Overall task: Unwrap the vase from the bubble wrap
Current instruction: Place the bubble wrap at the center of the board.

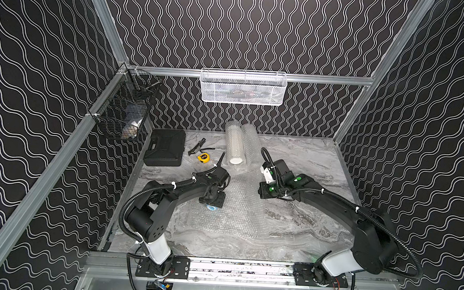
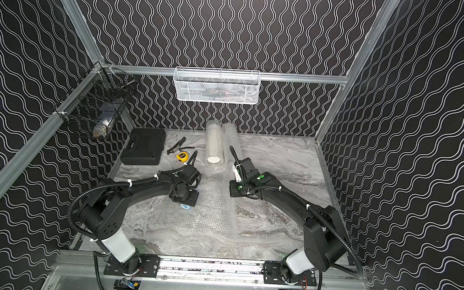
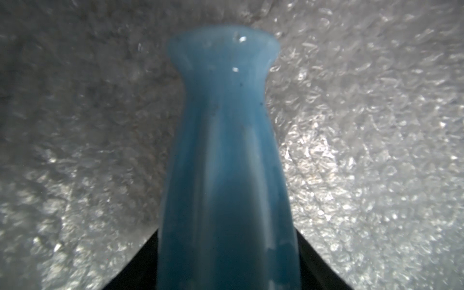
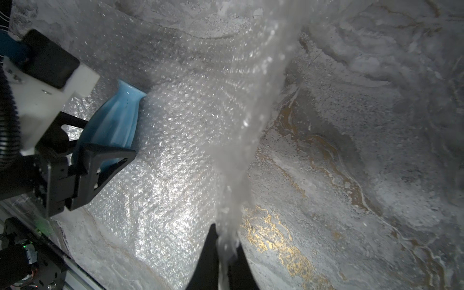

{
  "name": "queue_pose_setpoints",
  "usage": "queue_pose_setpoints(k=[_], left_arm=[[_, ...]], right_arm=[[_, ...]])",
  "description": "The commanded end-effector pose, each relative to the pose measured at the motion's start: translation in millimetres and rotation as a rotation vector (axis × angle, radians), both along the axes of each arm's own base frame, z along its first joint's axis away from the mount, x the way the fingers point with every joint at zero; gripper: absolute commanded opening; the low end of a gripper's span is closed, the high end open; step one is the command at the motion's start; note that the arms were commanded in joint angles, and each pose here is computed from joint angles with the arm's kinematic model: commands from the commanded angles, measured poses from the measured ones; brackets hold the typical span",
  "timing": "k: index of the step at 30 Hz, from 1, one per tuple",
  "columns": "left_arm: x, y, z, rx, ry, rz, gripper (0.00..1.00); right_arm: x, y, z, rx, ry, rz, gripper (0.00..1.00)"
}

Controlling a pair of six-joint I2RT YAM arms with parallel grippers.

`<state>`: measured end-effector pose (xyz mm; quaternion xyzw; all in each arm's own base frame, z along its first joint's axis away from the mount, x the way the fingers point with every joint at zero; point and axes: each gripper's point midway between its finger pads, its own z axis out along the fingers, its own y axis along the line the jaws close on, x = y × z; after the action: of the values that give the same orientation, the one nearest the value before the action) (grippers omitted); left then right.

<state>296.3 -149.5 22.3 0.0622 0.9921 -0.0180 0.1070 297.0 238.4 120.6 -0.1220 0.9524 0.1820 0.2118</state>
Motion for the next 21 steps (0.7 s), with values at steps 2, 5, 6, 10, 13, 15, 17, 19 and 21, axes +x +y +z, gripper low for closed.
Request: queue_pose_setpoints(k=[2, 5, 6, 10, 13, 15, 17, 19, 21], left_arm=[[1, 1, -2, 0.002, -0.008, 0.003, 0.55], [1, 1, 0, -0.003, -0.019, -0.001, 0.48], [2, 1, 2, -0.005, -0.023, -0.001, 0.48], [4, 1, 6, -0.005, -0.039, 0.001, 0.48], [8, 1, 13, -0.007, -0.065, 0.002, 0.48], [10, 0, 18, -0.011, -0.082, 0.0, 0.48], [13, -1, 24, -0.017, -0.103, -0.005, 0.48], [17, -6, 34, -0.048, -0.137, -0.013, 0.48], [21, -13, 46, -0.093, -0.18, -0.023, 0.48]], right_arm=[[3, -7, 6, -0.022, -0.029, -0.029, 0.2], [5, -14, 9, -0.041, -0.049, -0.052, 0.3], [5, -16, 10, -0.046, -0.056, -0.059, 0.34], [10, -32, 11, -0.087, -0.08, -0.134, 0.55], [13, -46, 12, -0.126, -0.101, -0.208, 0.64], [15, -54, 12, -0.142, -0.113, -0.251, 0.65], [15, -59, 14, -0.138, -0.122, -0.28, 0.65], [15, -55, 18, -0.092, -0.129, -0.27, 0.65], [14, -45, 23, -0.02, -0.132, -0.23, 0.65]])
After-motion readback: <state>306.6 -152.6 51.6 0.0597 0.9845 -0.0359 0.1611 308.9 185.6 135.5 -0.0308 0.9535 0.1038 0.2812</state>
